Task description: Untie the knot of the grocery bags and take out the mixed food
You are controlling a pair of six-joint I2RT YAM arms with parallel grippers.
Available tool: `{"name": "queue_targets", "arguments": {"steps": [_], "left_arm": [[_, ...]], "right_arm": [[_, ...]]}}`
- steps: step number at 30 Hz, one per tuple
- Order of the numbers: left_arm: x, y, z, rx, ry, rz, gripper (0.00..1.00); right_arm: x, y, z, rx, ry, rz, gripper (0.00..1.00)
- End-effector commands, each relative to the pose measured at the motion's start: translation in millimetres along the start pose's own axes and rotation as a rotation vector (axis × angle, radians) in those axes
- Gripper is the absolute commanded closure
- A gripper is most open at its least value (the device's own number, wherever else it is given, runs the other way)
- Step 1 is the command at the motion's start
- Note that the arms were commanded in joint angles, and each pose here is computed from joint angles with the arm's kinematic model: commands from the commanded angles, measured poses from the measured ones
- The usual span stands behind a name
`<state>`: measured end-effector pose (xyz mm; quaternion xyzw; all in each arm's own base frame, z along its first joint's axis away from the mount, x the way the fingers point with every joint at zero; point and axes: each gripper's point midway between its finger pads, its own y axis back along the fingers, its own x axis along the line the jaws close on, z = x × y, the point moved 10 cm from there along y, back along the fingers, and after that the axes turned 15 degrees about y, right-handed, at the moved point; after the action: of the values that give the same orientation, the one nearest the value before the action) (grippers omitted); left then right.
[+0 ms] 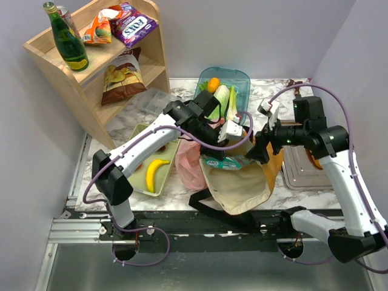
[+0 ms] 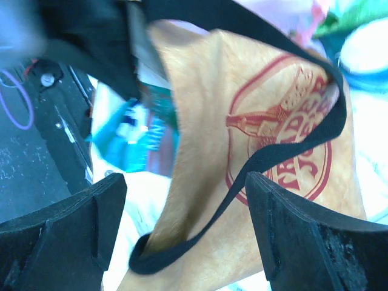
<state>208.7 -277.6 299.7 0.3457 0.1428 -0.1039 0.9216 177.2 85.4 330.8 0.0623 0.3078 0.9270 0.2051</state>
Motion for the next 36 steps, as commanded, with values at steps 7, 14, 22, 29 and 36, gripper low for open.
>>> {"name": "queue_targets", "arguments": {"steps": [7,14,22,29,36], "left_arm": [[18,3,6,-0.078,0.213,-0.127,1.0],[26,7,4,-0.084,0.254,-0.129,1.0],[37,13,0,-0.093,0.301,-0.129,1.0],[33,21,-1,-0.113,0.29,-0.155,1.0],[27,24,-1,-0.122,0.287,-0.186,1.0]], "right_arm": [[17,26,36,-0.257,0.263,0.089,0.23],[22,18,45,-0.311,0.323,0.192,0.38],[37,-18,50,-0.242,0.375,0.276,0.45],[27,-31,20,-0.148,0.405,0.092,0.37],[23,-41,2,-0.115,0.46,0.07,0.22]]}}
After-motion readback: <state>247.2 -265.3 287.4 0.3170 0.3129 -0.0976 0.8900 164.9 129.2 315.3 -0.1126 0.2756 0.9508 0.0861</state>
